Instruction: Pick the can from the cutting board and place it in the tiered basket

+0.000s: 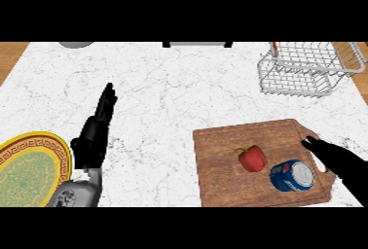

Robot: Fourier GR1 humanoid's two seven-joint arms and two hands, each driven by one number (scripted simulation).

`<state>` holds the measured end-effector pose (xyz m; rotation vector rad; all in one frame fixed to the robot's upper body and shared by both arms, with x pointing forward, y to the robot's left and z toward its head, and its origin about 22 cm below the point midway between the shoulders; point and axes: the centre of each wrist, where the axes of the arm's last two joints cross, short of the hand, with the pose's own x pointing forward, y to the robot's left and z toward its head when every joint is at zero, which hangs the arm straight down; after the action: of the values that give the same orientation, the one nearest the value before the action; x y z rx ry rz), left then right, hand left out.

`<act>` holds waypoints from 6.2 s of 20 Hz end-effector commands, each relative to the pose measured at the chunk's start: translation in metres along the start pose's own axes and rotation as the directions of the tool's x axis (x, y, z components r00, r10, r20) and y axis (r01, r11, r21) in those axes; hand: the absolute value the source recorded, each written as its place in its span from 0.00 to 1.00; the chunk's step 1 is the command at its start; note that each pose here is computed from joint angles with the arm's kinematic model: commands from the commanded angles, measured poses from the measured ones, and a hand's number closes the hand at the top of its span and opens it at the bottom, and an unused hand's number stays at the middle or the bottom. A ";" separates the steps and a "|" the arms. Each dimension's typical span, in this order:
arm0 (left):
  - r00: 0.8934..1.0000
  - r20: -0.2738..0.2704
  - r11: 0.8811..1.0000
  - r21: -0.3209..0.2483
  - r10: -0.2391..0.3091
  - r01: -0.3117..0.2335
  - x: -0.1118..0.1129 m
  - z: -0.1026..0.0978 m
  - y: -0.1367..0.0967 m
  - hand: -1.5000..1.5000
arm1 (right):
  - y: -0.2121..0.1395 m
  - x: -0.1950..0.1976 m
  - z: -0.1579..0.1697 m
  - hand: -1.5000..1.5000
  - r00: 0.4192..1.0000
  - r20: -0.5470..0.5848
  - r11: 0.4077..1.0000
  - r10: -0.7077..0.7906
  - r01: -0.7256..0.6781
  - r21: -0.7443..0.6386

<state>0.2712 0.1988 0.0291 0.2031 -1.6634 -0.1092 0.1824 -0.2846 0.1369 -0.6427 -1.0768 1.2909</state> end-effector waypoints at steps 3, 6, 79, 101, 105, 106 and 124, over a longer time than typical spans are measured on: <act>1.000 -0.001 1.000 -0.005 0.017 -0.017 -0.010 -0.005 -0.004 0.50 | 0.010 0.025 -0.021 0.00 1.000 -0.005 1.000 0.009 -0.008 0.028; 1.000 -0.010 1.000 0.004 -0.001 0.001 0.002 0.008 -0.009 0.50 | 0.006 -0.013 -0.023 0.00 1.000 -0.012 1.000 0.001 0.000 0.022; 1.000 -0.001 0.999 -0.035 0.014 -0.014 -0.004 -0.008 0.003 0.50 | -0.190 0.156 -0.053 1.00 0.900 -0.350 0.800 -0.260 -0.002 -0.600; 1.000 0.018 1.000 -0.002 0.013 -0.013 -0.003 -0.010 -0.007 0.50 | -0.229 0.049 -0.153 1.00 0.842 -0.520 0.802 -0.143 -0.209 -0.559; 1.000 0.001 0.999 -0.031 0.014 -0.014 0.009 -0.005 -0.008 0.50 | -0.225 0.021 -0.159 0.00 0.774 -0.430 0.733 -0.465 0.064 -0.677; 1.000 -0.001 0.999 -0.028 0.022 -0.022 0.017 -0.005 -0.009 0.50 | -0.220 0.018 -0.162 0.00 0.784 -0.434 0.752 -0.443 0.061 -0.657; 0.999 -0.034 1.000 0.024 0.013 -0.012 -0.003 0.005 0.004 0.50 | -0.229 -0.077 -0.078 0.00 0.568 -0.094 0.294 -0.818 0.271 -0.917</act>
<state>0.2681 0.2059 0.0306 0.1987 -1.6534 -0.0960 0.3881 -0.3668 0.2846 -1.1222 -1.2126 -0.1192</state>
